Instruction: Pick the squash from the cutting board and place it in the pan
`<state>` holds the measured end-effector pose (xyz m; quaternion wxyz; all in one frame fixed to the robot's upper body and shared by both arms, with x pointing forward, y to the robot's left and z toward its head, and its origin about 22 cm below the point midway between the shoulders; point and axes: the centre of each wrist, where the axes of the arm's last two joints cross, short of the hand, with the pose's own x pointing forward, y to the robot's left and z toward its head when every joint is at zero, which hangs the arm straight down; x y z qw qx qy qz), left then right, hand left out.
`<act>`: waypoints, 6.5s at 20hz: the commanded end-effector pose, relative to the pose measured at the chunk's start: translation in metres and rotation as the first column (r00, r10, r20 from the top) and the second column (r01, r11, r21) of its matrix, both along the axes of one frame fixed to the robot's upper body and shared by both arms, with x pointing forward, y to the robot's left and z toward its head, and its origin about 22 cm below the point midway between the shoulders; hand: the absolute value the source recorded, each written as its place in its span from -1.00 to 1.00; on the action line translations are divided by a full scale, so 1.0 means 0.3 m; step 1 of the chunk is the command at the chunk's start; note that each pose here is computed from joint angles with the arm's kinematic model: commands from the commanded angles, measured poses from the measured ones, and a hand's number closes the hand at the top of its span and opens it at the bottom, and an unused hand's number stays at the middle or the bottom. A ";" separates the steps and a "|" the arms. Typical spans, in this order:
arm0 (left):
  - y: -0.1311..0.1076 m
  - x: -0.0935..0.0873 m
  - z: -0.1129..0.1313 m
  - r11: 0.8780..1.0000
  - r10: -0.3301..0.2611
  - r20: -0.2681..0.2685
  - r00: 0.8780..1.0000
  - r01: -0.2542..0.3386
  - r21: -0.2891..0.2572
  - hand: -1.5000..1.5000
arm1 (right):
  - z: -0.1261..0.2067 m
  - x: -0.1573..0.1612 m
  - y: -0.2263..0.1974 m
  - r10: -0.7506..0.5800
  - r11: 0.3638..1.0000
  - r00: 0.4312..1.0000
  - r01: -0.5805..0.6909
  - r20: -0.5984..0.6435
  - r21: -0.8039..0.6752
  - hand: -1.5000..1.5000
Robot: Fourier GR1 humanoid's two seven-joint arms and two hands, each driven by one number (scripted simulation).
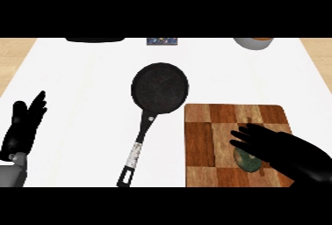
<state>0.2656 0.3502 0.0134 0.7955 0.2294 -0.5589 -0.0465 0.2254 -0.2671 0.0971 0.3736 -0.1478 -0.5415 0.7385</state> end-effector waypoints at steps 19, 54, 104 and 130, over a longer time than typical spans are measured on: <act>0.036 0.042 0.026 1.000 0.010 -0.001 1.000 -0.010 -0.015 0.00 | -0.173 0.000 0.021 -0.001 0.998 0.999 -0.001 -0.032 -0.058 -1.00; 0.001 -0.010 -0.021 1.000 0.002 -0.002 1.000 -0.002 -0.013 0.00 | -0.161 0.255 -0.096 -0.580 0.811 0.787 0.536 0.210 0.234 1.00; -0.166 0.147 0.024 0.985 -0.171 0.056 0.984 0.172 -0.003 0.00 | -0.278 0.651 0.526 -0.572 0.507 0.765 0.614 -0.296 0.605 -1.00; -0.050 0.067 0.017 0.999 -0.053 0.020 0.998 0.053 -0.002 0.00 | -0.246 0.697 0.304 -0.630 0.039 0.659 0.556 -0.411 0.831 -1.00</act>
